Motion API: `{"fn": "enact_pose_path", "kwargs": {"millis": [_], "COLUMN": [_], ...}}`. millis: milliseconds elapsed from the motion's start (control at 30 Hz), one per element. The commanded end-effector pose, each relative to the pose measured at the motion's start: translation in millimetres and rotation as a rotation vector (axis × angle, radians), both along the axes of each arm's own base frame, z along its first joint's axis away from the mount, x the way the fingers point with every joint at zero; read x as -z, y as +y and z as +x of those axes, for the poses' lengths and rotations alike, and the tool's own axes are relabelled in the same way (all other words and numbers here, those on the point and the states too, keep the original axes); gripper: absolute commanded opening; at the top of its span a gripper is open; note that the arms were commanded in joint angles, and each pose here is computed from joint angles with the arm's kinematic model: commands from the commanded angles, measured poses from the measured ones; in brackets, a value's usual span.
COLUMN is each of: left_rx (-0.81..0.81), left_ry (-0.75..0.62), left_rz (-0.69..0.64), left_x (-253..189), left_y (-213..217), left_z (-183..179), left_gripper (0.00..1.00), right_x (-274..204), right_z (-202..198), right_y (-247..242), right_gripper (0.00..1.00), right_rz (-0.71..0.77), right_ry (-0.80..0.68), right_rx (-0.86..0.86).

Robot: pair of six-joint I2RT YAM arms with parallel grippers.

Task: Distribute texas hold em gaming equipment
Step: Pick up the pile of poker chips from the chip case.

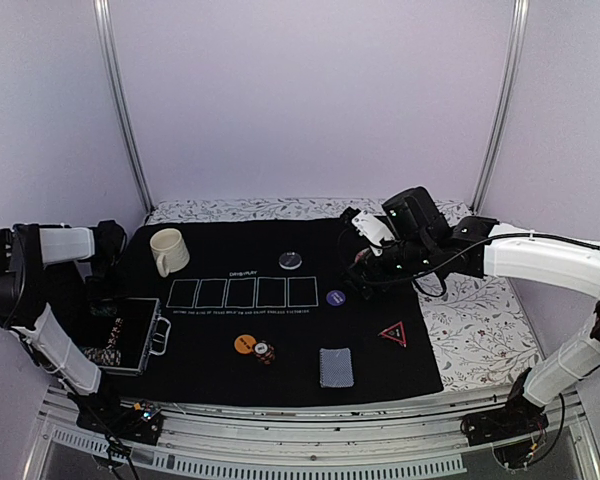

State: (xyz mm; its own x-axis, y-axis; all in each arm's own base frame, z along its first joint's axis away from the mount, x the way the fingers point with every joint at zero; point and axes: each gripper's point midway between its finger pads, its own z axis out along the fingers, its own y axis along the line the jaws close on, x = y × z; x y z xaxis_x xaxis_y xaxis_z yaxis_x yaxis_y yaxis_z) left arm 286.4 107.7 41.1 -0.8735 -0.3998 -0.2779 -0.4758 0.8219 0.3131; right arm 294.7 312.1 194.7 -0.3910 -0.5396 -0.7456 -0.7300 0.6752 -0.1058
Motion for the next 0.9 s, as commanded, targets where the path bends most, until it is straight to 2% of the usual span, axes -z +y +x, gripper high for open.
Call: {"fn": "enact_pose_path", "kwargs": {"millis": [0,133,367,567,867], "left_rx": [0.079,0.085,0.064,0.036,0.031], "left_ry": [-0.052,-0.037,0.038,0.070,0.095], "left_rz": [-0.176,-0.174,-0.092,-0.032,0.060], "left_x": [20,22,29,27,18], "left_y": [-40,-40,-25,-14,1], "left_z": [17,18,17,14,16], "left_gripper": [0.42,0.43,0.44,0.48,0.48], "right_x": [8,9,10,10,7], "right_z": [-3,-3,-5,-7,-10], "right_y": [-2,-3,-5,-5,-5], "right_gripper": [0.99,0.99,0.99,0.99,0.99], "right_rz": [-0.019,-0.022,-0.024,-0.021,-0.012], "right_ry": [0.022,0.021,0.026,0.031,0.034], "right_rx": [-0.013,-0.012,-0.013,-0.021,-0.026]}}
